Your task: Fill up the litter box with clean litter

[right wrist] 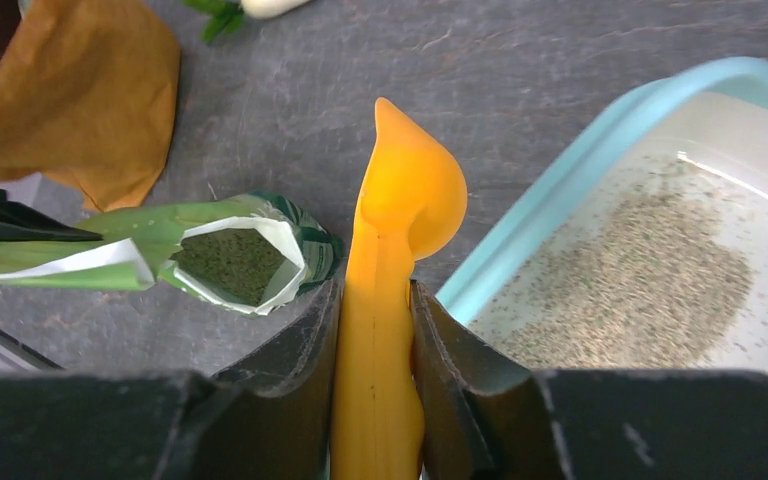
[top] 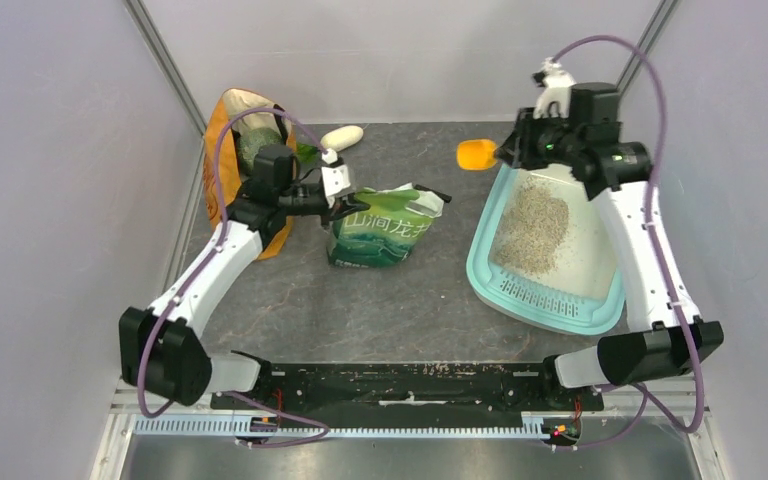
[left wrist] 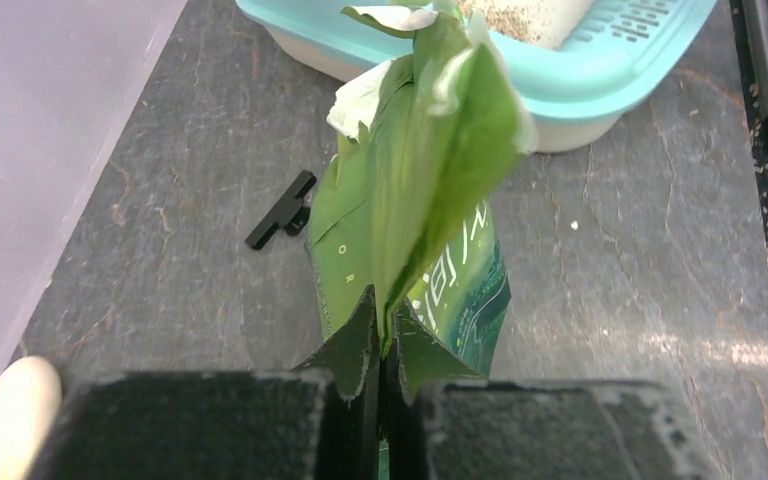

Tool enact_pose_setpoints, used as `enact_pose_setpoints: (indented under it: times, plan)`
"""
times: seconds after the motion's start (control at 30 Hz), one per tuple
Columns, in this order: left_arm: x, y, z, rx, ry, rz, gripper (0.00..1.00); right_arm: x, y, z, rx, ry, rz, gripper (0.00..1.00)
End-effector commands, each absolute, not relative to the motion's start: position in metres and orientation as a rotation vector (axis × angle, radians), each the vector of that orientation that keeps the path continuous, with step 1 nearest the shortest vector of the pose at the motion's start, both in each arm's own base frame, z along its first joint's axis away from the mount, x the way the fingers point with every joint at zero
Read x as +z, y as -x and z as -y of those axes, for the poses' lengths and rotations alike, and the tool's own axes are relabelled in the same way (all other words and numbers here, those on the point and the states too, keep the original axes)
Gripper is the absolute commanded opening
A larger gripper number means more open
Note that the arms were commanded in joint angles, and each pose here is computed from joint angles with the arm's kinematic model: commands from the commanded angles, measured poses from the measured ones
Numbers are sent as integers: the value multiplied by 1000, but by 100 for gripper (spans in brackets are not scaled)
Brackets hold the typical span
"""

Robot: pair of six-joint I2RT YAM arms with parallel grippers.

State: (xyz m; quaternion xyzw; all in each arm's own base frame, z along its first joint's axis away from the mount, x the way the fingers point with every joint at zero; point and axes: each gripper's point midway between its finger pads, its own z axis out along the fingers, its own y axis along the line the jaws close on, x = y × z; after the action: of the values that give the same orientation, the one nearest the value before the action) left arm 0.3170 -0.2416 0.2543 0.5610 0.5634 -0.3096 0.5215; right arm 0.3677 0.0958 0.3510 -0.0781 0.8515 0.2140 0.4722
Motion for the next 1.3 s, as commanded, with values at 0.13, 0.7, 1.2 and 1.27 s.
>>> enact_pose_setpoints:
  times: [0.13,0.7,1.2,1.27]
  plan:
    - [273,-298,199,-607,-1339,-1282,2,320,-388,-169,425,304,-2048,0]
    - [277,-309,163,-517,-1164,-1364,2,185,-308,-254,562,473,-1976,2]
    - [273,-311,163,-519,-1173,-1359,2,125,-252,-237,568,601,-2221,69]
    - [273,-308,164,-526,-1189,-1352,2,130,-250,-239,593,604,-2213,75]
